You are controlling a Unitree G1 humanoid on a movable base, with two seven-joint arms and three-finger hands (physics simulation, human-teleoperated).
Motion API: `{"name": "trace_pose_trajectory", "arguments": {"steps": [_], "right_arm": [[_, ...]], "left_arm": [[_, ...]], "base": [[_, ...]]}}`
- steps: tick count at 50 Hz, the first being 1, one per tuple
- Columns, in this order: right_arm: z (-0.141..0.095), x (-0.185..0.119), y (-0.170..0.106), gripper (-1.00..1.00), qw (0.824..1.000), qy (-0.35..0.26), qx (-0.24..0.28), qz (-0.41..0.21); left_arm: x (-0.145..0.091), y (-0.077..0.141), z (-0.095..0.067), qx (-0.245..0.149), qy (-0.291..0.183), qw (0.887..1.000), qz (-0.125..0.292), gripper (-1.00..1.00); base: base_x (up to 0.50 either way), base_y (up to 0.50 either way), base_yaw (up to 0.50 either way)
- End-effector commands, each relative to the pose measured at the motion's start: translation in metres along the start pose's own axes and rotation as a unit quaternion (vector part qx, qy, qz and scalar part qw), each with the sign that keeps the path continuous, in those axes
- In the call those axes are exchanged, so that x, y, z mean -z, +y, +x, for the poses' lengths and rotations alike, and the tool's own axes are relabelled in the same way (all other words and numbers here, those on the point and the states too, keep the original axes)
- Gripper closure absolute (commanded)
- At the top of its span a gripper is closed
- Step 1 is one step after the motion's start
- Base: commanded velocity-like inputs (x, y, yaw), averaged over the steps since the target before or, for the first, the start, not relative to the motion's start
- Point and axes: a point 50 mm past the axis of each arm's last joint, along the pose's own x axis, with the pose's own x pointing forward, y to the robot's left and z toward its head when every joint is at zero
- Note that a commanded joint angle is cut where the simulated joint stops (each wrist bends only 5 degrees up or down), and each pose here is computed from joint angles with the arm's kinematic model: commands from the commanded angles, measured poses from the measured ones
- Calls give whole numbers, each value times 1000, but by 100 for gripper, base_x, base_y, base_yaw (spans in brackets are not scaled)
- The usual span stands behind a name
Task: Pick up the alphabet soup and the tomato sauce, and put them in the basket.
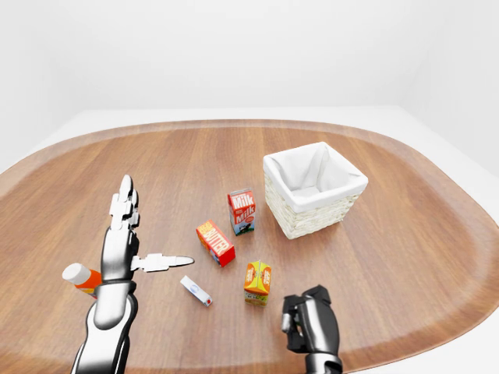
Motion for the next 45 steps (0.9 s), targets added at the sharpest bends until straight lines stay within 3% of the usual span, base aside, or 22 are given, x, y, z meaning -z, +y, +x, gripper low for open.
{"name": "trace_pose_trajectory", "arguments": {"steps": [1, 22, 45], "right_arm": [[-1, -2, -11, 100, 1000, 0, 13, 16], [9, -6, -30, 100, 998, 2, 33, 47], [23, -29, -58, 100, 994, -46, 64, 82]], "left_arm": [[1, 0, 0, -1, 2, 1000, -1, -100], [-1, 1, 0, 0, -1, 1000, -1, -100], [-1, 1, 0, 0, -1, 1000, -1, -100]], "base": [[0, 0, 0], [0, 0, 0], [0, 0, 0]]}}
